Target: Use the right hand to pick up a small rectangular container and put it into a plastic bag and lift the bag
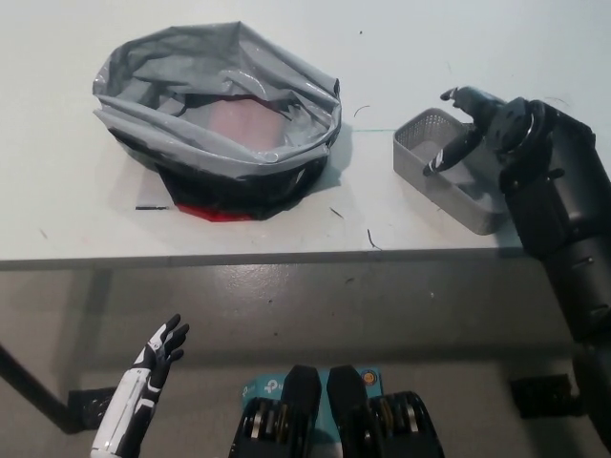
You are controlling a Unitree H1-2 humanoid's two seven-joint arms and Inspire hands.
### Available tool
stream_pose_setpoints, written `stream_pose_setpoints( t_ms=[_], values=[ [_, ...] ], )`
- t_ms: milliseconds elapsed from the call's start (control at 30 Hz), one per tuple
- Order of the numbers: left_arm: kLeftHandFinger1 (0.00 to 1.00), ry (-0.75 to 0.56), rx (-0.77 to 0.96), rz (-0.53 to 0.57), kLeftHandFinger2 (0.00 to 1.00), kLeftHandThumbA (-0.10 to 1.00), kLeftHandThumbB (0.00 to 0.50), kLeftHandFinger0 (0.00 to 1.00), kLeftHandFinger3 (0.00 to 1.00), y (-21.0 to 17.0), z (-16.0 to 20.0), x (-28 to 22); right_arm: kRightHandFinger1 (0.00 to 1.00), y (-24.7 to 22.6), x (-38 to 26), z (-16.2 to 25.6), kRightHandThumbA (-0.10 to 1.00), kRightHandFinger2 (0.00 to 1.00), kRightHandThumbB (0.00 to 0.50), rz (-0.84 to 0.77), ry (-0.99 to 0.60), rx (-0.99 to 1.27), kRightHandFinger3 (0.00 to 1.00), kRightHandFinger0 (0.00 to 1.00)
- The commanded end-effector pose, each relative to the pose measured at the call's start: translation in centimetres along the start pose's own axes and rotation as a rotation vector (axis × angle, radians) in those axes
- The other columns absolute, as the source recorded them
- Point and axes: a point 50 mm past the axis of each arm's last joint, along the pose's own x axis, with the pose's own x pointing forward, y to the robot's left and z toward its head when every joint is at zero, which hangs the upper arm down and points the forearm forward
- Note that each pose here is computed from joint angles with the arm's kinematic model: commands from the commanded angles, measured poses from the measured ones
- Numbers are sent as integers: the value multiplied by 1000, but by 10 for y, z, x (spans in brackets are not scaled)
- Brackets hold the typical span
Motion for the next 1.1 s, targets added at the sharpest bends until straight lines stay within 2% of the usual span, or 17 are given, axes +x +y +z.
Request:
stream_pose_setpoints(
  t_ms=[0,300,600,633,667,700,733,767,800,833,867,900,933,967,1000,1033,1067],
  values=[
    [1000,-51,30,-25,1000,1000,500,1000,1000,5,5,0,1000,-18,-3,2,882,1000,500,-72,30,-69,1000,1000],
    [1000,-52,25,-27,1000,1000,500,1000,1000,6,4,1,1000,-2,4,-10,951,1000,500,-18,72,-123,1000,1000],
    [1000,-50,26,-25,1000,1000,500,1000,1000,6,5,3,1000,27,20,-24,838,1000,500,53,130,-85,1000,1000],
    [1000,-54,28,-28,1000,1000,500,1000,1000,6,5,4,1000,33,23,-29,739,1000,500,61,141,-71,1000,1000],
    [1000,-55,30,-29,1000,1000,500,1000,1000,7,4,4,1000,35,24,-31,719,1000,500,62,143,-65,1000,1000],
    [1000,-57,32,-29,1000,1000,500,1000,1000,7,4,4,1000,37,25,-33,589,1000,490,53,144,-34,1000,1000],
    [1000,-58,34,-29,1000,1000,500,1000,1000,7,4,4,1000,39,26,-34,589,1000,490,45,144,-12,1000,1000],
    [1000,-62,35,-29,1000,1000,500,1000,1000,7,5,5,1000,42,27,-37,397,1000,432,14,150,0,1000,710],
    [1000,-63,33,-30,1000,1000,500,1000,1000,7,5,5,953,44,28,-39,326,1000,390,-14,153,-32,1000,712],
    [1000,-64,32,-30,1000,1000,500,1000,1000,7,5,5,953,45,28,-40,326,1000,390,-35,154,-56,1000,712],
    [1000,-64,34,-29,1000,1000,500,1000,1000,7,5,6,938,45,29,-41,141,958,304,-82,130,-54,1000,854],
    [1000,-63,35,-28,1000,1000,500,1000,1000,8,5,6,938,44,29,-41,141,958,304,-95,120,-41,1000,854],
    [1000,-65,36,-28,1000,1000,500,1000,1000,8,4,6,875,43,28,-41,41,876,274,-113,106,-17,1000,786],
    [1000,-66,34,-28,1000,1000,500,1000,1000,8,4,7,687,41,28,-41,-37,722,253,-143,85,20,1000,621],
    [1000,-66,33,-29,1000,1000,500,1000,1000,8,3,7,756,39,27,-41,-67,798,225,-160,77,35,1000,659],
    [1000,-65,31,-30,1000,1000,500,1000,1000,8,3,7,818,38,27,-41,-85,830,213,-172,68,53,961,736],
    [1000,-63,30,-31,1000,1000,500,1000,1000,8,3,7,522,35,27,-41,-99,653,197,-187,56,84,951,518]
  ],
)
